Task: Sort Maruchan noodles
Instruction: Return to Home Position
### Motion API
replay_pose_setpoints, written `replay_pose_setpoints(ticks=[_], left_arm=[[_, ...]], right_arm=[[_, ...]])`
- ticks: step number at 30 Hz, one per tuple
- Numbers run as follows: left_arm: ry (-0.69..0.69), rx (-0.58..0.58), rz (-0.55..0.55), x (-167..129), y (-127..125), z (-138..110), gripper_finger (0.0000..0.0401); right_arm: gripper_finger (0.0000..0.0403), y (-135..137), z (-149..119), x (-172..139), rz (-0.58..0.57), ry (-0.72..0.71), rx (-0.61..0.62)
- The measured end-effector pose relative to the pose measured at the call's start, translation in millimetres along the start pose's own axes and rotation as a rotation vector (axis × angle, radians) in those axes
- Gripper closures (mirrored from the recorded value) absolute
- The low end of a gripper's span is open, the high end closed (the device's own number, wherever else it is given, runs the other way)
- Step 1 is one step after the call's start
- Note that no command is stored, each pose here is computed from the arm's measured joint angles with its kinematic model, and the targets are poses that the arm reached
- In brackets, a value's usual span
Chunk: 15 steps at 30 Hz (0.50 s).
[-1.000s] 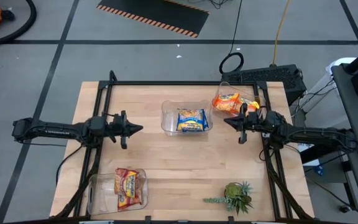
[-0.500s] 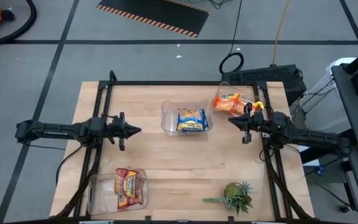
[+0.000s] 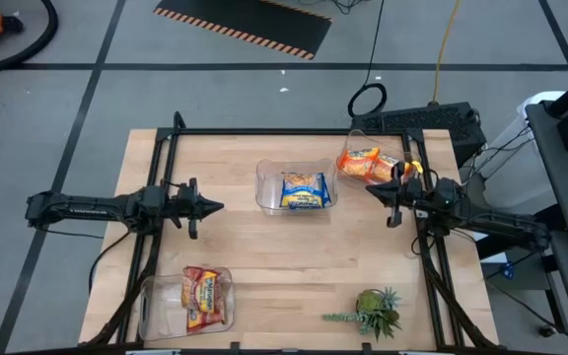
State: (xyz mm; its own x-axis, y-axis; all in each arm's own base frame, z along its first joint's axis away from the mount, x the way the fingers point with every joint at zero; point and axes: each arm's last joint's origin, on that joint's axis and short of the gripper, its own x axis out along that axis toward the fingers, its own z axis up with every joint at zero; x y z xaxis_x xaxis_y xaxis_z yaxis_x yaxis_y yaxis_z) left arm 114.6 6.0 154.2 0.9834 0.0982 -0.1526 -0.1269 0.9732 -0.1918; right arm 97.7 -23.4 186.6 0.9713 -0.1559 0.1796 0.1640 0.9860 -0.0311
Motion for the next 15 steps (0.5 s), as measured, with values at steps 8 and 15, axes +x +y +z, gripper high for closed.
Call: replay_pose_setpoints(ticks=[8, 15], left_arm=[[0.022, -0.014, 0.021, 0.0, 1.0, -2.4, 0.0400], [-0.008, -0.018, 0.068, -0.1, 2.1, -0.1, 0.0400]], right_arm=[[0.0403, 0.7, -1.3, -5.5, 0.001, 0.009, 0.001], [0.0403, 3.5, -3.4, -5.3, 0.033, 0.031, 0.042]])
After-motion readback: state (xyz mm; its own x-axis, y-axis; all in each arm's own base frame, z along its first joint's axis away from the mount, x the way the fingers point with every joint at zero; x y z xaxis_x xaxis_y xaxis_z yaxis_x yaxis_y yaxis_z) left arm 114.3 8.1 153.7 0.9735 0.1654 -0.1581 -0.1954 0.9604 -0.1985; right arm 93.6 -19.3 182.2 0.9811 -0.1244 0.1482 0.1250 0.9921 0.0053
